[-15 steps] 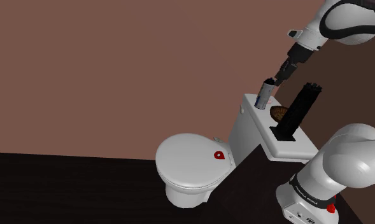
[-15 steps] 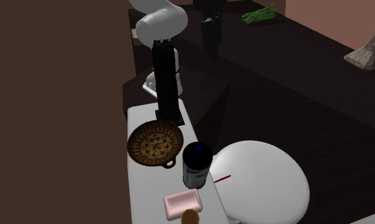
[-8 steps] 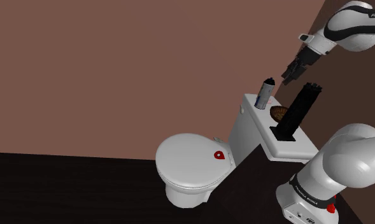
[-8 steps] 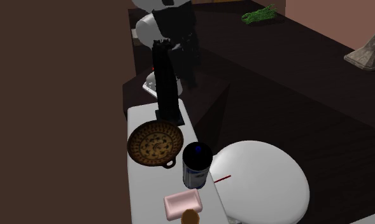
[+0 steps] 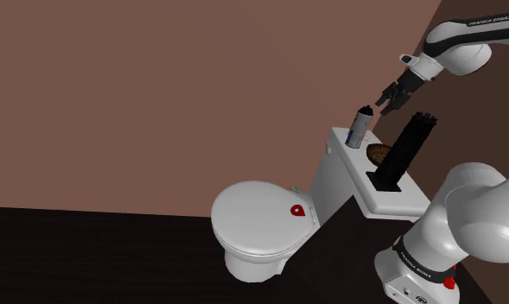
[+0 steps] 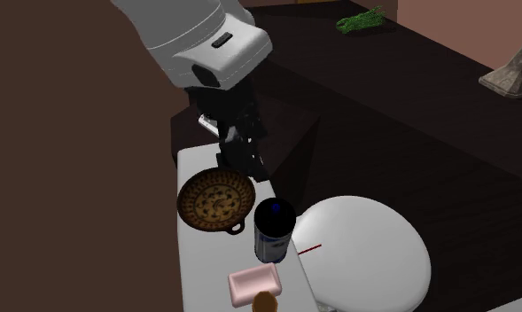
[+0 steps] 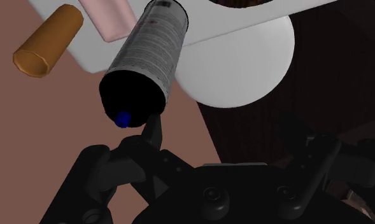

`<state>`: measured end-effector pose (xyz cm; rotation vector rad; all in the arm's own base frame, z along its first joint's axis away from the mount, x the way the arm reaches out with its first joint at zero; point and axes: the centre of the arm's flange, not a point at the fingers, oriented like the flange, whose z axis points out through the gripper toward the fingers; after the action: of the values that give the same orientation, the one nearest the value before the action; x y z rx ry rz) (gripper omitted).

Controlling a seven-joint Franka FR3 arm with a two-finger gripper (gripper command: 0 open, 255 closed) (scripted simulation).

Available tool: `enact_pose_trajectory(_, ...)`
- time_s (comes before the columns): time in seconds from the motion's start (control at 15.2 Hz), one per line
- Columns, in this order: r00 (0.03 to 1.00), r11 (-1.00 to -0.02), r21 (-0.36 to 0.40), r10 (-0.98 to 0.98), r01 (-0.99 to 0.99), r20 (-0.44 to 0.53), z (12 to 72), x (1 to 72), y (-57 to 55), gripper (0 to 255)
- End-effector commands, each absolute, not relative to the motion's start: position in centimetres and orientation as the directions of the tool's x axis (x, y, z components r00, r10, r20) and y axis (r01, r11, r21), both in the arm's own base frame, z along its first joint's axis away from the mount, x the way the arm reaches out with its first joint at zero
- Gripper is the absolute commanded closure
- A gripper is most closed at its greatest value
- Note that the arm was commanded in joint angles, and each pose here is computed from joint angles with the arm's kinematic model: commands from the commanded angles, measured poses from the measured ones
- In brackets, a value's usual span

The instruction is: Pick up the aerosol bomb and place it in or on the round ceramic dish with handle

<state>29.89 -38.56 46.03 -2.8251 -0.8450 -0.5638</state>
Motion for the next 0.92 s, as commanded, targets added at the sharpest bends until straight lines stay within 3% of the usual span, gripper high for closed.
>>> enact_pose_trajectory(0.0, 0.746, -0.814, -0.015, 0.525, 0.581, 0.409, 44.9, 30.7, -41.2, 0)
enact_pose_trajectory(0.26, 0.696, -0.777, -0.004, 0.561, 0.629, 0.447, 42.9, 32.3, -46.3, 0)
enact_pose_trajectory(0.86, 0.693, -0.775, -0.003, 0.564, 0.632, 0.450, 39.2, 33.8, -45.6, 0)
